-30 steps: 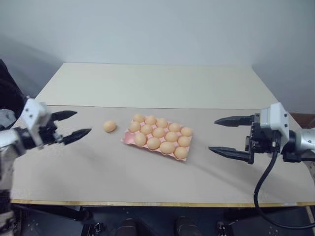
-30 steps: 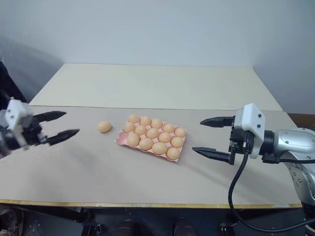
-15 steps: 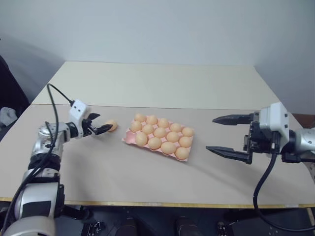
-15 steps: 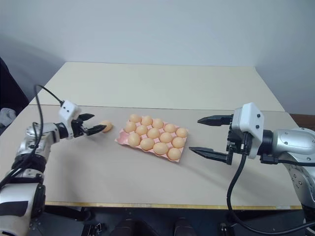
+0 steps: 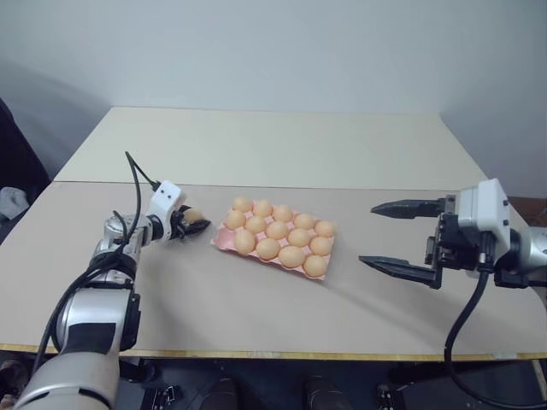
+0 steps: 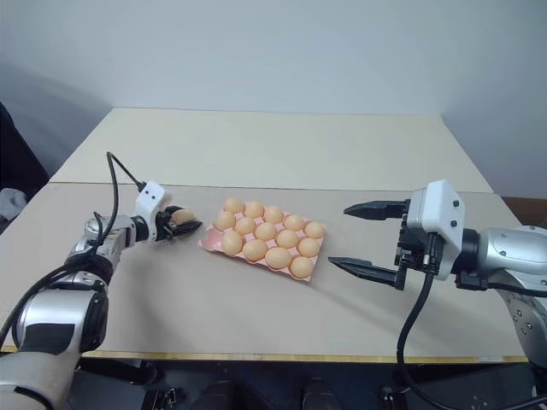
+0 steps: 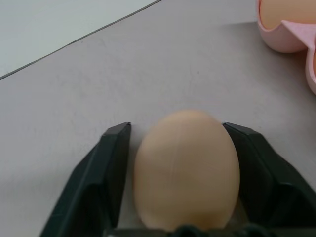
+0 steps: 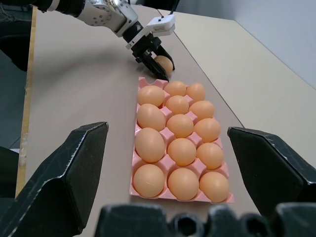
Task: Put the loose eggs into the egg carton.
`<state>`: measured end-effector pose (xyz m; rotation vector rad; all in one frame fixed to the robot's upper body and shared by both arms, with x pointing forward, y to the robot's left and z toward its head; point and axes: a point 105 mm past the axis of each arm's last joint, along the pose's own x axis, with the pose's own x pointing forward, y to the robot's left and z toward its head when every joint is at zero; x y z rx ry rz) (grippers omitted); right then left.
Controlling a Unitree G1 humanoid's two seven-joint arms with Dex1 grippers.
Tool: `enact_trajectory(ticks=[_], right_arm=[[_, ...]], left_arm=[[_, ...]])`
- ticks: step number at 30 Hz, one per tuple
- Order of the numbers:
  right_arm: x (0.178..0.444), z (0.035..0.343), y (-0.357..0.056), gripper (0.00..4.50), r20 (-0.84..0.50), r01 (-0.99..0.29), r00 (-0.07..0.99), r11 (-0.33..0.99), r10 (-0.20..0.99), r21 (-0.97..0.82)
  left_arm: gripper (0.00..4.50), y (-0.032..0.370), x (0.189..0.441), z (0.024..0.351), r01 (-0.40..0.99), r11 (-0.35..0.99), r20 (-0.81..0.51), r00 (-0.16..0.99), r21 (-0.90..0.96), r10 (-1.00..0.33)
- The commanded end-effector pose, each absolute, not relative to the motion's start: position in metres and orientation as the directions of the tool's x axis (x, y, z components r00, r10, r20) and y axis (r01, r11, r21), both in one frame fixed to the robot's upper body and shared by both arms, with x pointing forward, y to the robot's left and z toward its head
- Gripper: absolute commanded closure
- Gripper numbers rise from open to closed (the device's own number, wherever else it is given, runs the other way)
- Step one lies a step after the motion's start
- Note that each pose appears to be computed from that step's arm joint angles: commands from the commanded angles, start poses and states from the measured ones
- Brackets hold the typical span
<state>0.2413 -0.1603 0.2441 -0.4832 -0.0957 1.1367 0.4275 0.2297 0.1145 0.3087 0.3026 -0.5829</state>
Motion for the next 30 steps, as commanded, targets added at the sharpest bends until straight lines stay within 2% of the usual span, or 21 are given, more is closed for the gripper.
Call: enact_trajectory(ticks=[1, 6, 9, 13, 18, 26, 30], right_arm=[[0.237, 0.255, -0.162, 0.00, -0.152, -0.825, 0.441, 0.333, 0.884, -0.456], [0.237, 0.255, -0.162, 0.00, -0.147, -0.822, 0.446, 0.338, 0.883, -0.458], [0.239, 0.254, -0.162, 0.00, -0.146, -0.822, 0.446, 0.340, 0.883, -0.457], [0.240, 0.254, -0.160, 0.00, -0.143, -0.825, 0.438, 0.335, 0.887, -0.455], [0.240, 0.254, -0.159, 0.00, -0.140, -0.826, 0.436, 0.332, 0.889, -0.456], [0.238, 0.256, -0.159, 0.00, -0.137, -0.822, 0.440, 0.337, 0.887, -0.459], [0.237, 0.256, -0.158, 0.00, -0.135, -0.820, 0.444, 0.341, 0.886, -0.460]], left_arm=[[2.63, 0.237, 0.429, 0.122, 0.559, 0.799, -0.351, 0.810, 0.221, -0.469], [2.70, 0.243, 0.427, 0.143, 0.573, 0.780, -0.287, 0.814, 0.253, -0.505], [2.70, 0.235, 0.423, 0.175, 0.644, 0.722, -0.188, 0.765, 0.254, -0.616], [2.70, 0.203, 0.403, 0.197, 0.807, 0.522, -0.135, 0.571, 0.277, -0.810], [2.70, 0.171, 0.379, 0.186, 0.900, 0.334, -0.180, 0.391, 0.282, -0.903], [2.70, 0.155, 0.375, 0.162, 0.917, 0.306, -0.245, 0.368, 0.256, -0.897], [1.43, 0.155, 0.375, 0.161, 0.922, 0.310, -0.249, 0.364, 0.232, -0.897]])
